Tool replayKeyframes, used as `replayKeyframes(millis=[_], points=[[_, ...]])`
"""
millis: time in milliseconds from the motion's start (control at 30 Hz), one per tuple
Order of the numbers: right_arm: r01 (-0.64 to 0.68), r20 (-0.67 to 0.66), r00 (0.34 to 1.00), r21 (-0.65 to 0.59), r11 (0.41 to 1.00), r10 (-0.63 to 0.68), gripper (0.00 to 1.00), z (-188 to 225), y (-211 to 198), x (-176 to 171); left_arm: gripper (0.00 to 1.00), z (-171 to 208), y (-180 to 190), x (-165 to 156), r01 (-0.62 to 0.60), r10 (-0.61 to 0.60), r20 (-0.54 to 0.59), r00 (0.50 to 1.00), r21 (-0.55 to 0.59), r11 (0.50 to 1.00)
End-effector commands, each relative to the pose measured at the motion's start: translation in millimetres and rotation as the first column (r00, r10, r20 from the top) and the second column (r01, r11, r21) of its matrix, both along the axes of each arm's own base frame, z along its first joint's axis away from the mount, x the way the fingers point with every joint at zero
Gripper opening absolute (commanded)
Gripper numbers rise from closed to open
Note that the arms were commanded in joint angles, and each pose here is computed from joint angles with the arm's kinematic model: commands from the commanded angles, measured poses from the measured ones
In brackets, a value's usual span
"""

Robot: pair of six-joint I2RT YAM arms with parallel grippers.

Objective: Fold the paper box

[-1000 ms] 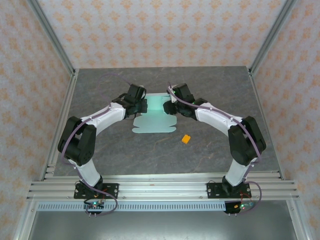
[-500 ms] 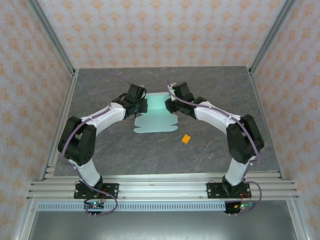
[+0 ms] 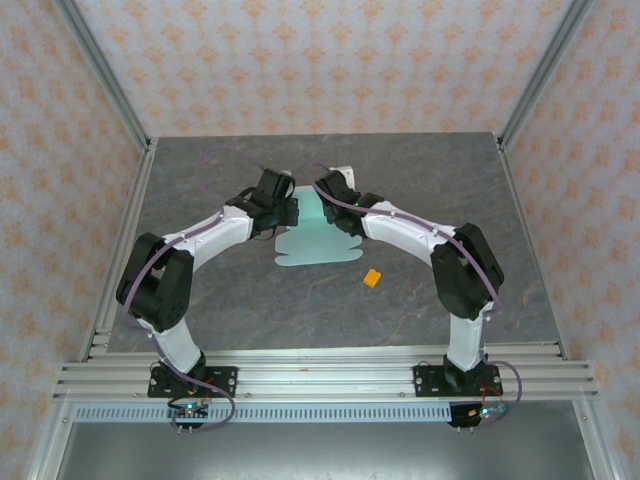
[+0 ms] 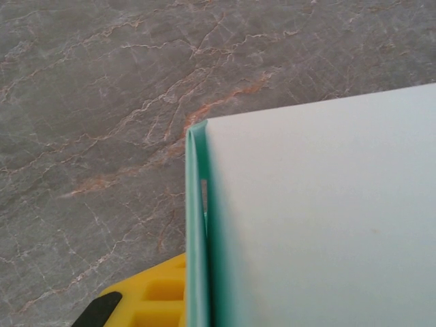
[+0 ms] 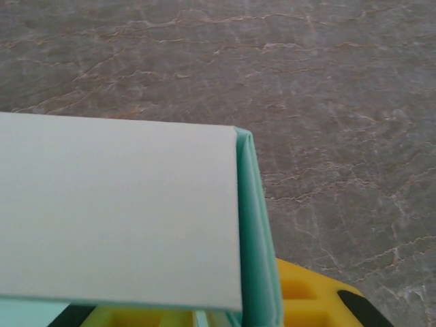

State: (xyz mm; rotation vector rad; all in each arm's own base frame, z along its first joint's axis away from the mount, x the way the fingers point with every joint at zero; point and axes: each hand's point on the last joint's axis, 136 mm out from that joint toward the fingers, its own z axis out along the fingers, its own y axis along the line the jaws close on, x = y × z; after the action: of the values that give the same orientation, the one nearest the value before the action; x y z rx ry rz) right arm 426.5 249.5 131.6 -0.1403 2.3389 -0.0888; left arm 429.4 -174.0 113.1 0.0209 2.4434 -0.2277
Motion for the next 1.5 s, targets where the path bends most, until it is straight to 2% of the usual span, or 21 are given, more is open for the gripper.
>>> replayKeyframes(millis=[0,233,367,467,567,700,833,1000,1200,1467], points=[[0.21,0.071,0.977,-0.162,0.964,-0.201,0.21,2.6,-53.3,10.8,0.07,18.1,-0.6,-4.0,0.017,-0.016,0.024,1.0,-0.009,1.0],[0.265,0.108,0.963,-0.185,0.946,-0.249,0.19,-0.7,-62.4,7.6,0.07,15.7,0.3,-3.8,0.011,-0.011,0.025,1.0,-0.006,1.0],[0.11,0.055,0.993,-0.056,0.992,-0.107,0.25,-8.1,-35.5,7.5,0.07,15.2,0.0,-3.8,0.013,-0.013,0.021,1.0,-0.007,1.0],[0.011,0.005,1.0,0.06,0.998,-0.012,0.28,-13.5,-19.8,5.0,0.07,15.5,-0.1,-3.9,0.014,-0.014,0.022,1.0,-0.005,1.0],[-0.038,-0.016,0.999,0.074,0.997,0.039,0.29,-17.1,-14.3,1.2,0.07,14.8,-0.2,-4.1,0.014,-0.014,0.02,1.0,-0.006,1.0],[-0.039,-0.054,0.998,0.064,0.997,0.043,0.29,-30.5,-17.2,-5.2,0.07,15.5,-0.2,-4.3,0.013,-0.013,0.021,1.0,-0.007,1.0],[-0.003,-0.083,0.997,0.029,1.0,0.006,0.23,-40.7,-27.8,-10.9,0.07,15.9,0.3,-4.2,0.013,-0.013,0.023,1.0,-0.005,1.0],[0.083,-0.087,0.992,-0.076,0.994,-0.09,0.19,-36.7,-45.3,-9.9,0.07,16.2,0.8,-4.6,0.012,-0.012,0.024,1.0,-0.003,1.0],[0.226,0.003,0.973,-0.227,0.947,-0.231,0.18,-22.0,-70.2,-10.3,0.07,15.4,1.9,-4.5,0.005,-0.005,0.024,1.0,-0.001,1.0],[0.296,0.034,0.952,-0.338,0.893,-0.303,0.18,-24.0,-88.8,-11.0,0.07,13.1,4.8,-3.9,-0.005,0.005,0.023,1.0,0.011,1.0]])
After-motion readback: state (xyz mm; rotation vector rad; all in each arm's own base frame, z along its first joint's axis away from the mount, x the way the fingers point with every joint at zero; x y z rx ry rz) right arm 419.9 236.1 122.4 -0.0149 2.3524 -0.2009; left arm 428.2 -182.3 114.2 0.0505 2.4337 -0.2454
